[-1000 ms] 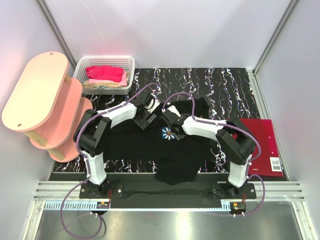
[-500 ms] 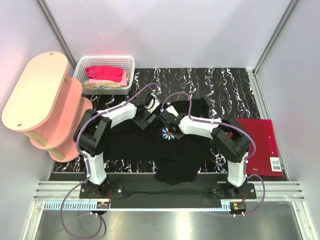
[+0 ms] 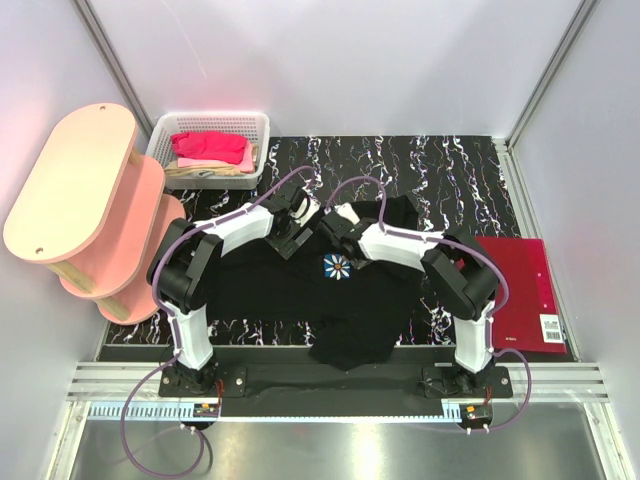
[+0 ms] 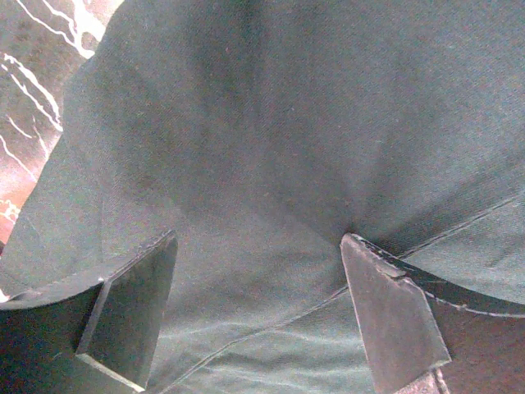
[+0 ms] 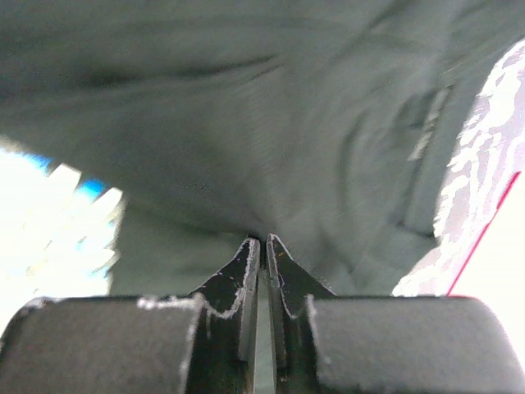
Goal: Fold and stack the t-shirts
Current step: Fold the tshirt
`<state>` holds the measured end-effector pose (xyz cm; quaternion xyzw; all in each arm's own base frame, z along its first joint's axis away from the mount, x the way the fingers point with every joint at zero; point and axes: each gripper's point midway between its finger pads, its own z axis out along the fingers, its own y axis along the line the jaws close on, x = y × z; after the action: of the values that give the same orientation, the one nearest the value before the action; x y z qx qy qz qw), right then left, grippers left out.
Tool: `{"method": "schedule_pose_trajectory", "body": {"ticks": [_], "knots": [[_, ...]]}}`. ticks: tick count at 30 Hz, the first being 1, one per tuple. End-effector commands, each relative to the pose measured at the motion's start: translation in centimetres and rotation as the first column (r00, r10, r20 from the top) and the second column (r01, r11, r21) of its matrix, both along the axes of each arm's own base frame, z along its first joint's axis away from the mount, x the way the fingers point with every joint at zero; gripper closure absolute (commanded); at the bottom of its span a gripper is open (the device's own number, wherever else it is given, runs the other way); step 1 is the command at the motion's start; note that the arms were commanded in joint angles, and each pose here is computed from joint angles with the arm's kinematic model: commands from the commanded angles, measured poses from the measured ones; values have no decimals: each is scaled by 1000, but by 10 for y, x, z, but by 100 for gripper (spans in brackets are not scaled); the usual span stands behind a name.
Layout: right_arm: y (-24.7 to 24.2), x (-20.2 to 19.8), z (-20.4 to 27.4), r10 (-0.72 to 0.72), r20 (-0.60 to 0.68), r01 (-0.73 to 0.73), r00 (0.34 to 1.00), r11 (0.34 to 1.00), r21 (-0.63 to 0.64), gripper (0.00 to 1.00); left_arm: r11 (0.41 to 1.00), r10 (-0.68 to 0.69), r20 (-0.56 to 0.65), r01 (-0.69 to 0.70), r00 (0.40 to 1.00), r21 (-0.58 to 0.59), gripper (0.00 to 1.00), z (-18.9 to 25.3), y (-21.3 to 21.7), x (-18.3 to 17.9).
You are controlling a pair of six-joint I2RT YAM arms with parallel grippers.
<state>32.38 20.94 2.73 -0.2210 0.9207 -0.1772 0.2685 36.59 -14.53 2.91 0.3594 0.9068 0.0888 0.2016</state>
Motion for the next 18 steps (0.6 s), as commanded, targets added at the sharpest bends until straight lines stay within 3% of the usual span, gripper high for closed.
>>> {"method": "schedule_pose_trajectory", "body": {"ticks": [1, 7, 12, 18], "knots": [[-17, 43, 40, -91, 104, 86, 990, 995, 56, 87, 1000, -7, -42, 9, 999, 29, 13, -8, 9, -12], [-19, 81, 48, -124, 23, 115, 992, 961, 250, 88, 999, -11, -32, 13, 999, 36, 13, -4, 12, -12], [-26, 112, 43, -172, -107, 202, 979, 874, 443, 90, 999, -15, -45, 17, 999, 37, 13, -6, 13, -17], [-21, 125, 16, -190, -176, 252, 966, 852, 459, 85, 999, -15, -47, 17, 999, 32, 13, -6, 13, -18]]}}
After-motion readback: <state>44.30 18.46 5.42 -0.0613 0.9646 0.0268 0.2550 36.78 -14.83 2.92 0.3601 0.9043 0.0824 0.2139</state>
